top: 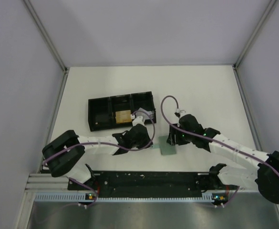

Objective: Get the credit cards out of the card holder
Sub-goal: Open the card holder at the center of the board.

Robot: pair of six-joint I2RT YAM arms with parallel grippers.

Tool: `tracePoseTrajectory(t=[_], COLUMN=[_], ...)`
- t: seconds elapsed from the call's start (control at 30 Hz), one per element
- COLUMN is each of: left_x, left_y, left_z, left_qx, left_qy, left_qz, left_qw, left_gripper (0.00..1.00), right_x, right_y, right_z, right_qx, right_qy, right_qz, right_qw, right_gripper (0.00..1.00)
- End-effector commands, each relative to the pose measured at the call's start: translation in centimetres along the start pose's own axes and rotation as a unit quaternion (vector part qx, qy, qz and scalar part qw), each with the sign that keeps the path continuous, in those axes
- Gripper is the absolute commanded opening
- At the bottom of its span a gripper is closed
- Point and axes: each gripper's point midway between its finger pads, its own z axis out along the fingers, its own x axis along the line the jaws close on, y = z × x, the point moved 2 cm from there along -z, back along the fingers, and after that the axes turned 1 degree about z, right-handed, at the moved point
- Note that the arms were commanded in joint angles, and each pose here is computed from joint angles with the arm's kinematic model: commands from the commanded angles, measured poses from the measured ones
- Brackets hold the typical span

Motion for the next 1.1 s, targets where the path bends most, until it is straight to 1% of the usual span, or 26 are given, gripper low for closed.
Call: tracePoseTrajectory(t=[0.0, 0.1, 0.17, 0.33, 0.63, 0.87, 1.07], left_x=[0.0, 0.1, 0.1, 0.3, 0.5, 0.3, 0.5], left_y=[-0.5, -0.8, -0.8, -1.1, -1.2, -1.2, -1.2], left_z=[0.6, 0.8, 0.8, 0.7, 0.7, 0.7, 0.7], left_qx=[0.019, 0.025, 0.024, 0.027, 0.026, 0.025, 0.025], left_qy=[0.004, 0.004, 0.003, 0.002, 0.001, -0.001, 0.002], left_qz=[0.010, 0.011, 0.010, 0.008, 0.005, 0.005, 0.006], left_qw=[1.000, 1.000, 1.000, 1.000, 1.000, 1.000, 1.000], left_gripper=[0.11, 0.11, 0.11, 0.11, 0.10, 0.10, 0.09], right_x=[1.2, 2.2, 2.6, 3.2, 3.0, 3.6, 2.8], right_y=[3.8, 4.0, 3.8, 2.3, 0.8, 0.0, -0.2], right_z=[-2.9, -3.5, -3.2, -1.6, 1.1, 1.8, 2.4], right_qx=[-0.081, -0.090, -0.088, -0.070, -0.035, -0.018, -0.013], right_qy=[-0.022, -0.019, -0.028, -0.078, -0.150, -0.154, -0.178], right_qz=[-0.040, -0.064, -0.080, -0.123, -0.173, -0.185, -0.192], right_qw=[0.996, 0.994, 0.992, 0.987, 0.973, 0.970, 0.965], right_gripper=[0.61, 0.70, 0.79, 0.89, 0.92, 0.94, 0.95])
